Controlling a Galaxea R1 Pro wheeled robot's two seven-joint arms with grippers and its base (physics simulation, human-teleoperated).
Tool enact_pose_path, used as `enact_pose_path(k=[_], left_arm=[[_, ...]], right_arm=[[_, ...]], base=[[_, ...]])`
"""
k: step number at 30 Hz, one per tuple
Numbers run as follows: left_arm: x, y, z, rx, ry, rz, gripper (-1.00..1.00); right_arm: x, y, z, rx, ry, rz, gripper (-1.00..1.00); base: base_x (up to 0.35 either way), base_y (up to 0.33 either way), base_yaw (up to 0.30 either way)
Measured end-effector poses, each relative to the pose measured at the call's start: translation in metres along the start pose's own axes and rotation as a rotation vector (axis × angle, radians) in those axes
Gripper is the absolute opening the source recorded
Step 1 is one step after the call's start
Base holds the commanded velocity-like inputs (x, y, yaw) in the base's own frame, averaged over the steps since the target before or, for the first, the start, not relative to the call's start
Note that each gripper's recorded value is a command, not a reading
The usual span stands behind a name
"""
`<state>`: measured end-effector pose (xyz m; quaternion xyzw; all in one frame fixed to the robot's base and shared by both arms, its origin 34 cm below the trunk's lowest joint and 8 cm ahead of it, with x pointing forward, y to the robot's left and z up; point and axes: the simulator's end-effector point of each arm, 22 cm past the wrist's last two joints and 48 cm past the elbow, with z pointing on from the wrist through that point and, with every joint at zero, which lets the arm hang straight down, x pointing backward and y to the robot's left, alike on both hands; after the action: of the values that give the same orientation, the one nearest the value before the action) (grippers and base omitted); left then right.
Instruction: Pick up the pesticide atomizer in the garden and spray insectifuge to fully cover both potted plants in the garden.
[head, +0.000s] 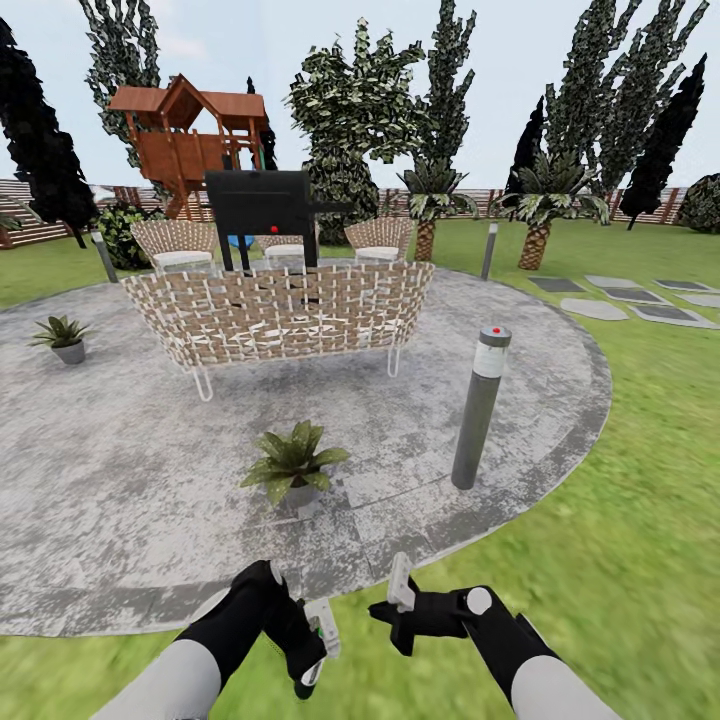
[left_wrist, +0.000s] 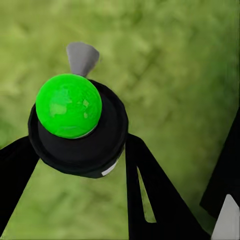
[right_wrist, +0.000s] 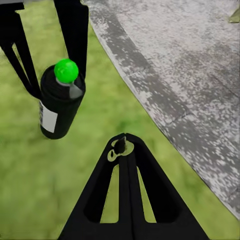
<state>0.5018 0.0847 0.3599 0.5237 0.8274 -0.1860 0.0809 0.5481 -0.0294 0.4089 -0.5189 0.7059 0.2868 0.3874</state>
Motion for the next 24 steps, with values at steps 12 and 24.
enact_pose_path(k=[12, 24], left_arm=[[-0.003, 0.011, 0.000, -0.072, 0.037, 0.038, -1.00], [-0.027, -0.002, 0.005, -0.054, 0.003, 0.061, -1.00]], right_arm=[[-0.008, 0.005, 0.006, -0.008, -0.013, 0.000, -1.00], [-0.008, 0.005, 0.006, -0.008, -0.014, 0.000, -1.00]], base=[[0.000, 0.000, 0.000], [0.000, 0.000, 0.000]])
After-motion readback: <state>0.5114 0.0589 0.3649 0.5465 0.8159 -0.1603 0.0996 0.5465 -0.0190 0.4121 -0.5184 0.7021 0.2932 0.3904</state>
